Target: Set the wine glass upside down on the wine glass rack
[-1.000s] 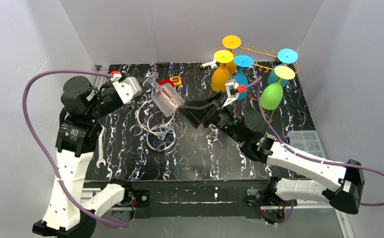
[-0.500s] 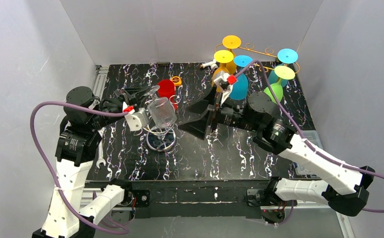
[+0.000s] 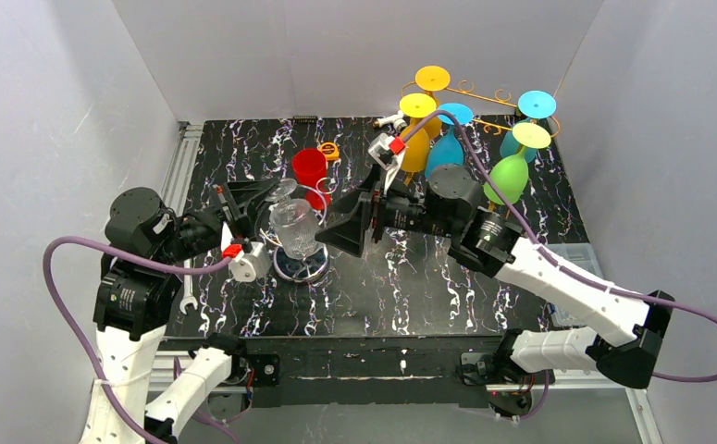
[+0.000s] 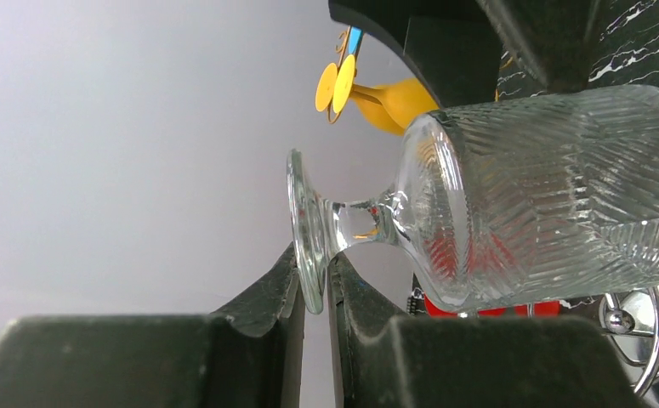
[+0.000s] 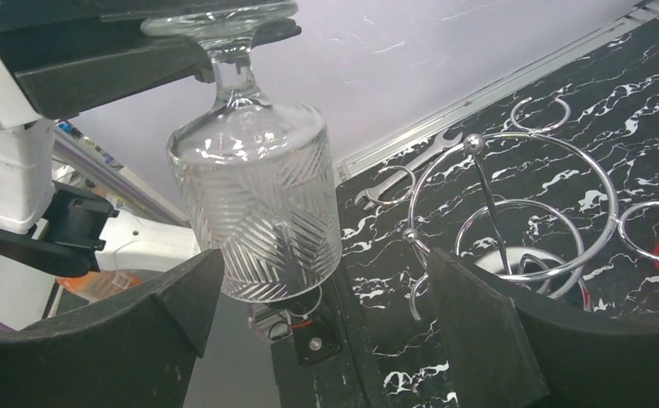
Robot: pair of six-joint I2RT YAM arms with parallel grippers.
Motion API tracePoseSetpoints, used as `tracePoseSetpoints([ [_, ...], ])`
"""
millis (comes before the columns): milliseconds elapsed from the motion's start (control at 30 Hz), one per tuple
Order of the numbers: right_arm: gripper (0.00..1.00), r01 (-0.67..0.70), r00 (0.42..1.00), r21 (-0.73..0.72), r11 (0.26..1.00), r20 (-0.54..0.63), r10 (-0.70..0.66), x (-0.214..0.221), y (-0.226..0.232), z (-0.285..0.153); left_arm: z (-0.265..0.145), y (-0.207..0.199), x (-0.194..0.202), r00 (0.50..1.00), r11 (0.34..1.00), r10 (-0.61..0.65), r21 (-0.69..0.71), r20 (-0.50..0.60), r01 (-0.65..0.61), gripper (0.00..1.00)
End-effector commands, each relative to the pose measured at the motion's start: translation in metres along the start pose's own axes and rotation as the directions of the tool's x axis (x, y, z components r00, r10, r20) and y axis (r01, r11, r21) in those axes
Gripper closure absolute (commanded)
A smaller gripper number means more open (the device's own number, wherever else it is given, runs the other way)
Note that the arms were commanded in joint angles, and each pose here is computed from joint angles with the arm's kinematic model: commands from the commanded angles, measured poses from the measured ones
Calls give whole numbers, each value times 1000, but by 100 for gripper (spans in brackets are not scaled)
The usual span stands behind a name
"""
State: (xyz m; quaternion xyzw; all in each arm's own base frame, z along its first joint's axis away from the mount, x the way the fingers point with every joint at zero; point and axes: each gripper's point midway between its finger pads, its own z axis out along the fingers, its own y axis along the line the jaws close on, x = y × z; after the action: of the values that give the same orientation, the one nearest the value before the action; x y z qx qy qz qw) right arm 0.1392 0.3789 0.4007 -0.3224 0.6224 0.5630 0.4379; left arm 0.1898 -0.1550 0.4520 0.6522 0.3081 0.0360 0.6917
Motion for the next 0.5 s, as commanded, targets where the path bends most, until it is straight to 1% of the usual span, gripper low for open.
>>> tracePoseSetpoints([
  [0,2,59,993,-79,995,111,-50,-42,21,8,1,2,-8,997,998,66,1,38,-66,100],
  [367,2,12,994,-236,972,108,14,-32,37,23,4,0,-1,997,997,76,12,24,-76,100],
  [467,1,0,997,-261,965,72,20,-22,36,28,4,0,0,996,996,85,14,24,-85,100],
])
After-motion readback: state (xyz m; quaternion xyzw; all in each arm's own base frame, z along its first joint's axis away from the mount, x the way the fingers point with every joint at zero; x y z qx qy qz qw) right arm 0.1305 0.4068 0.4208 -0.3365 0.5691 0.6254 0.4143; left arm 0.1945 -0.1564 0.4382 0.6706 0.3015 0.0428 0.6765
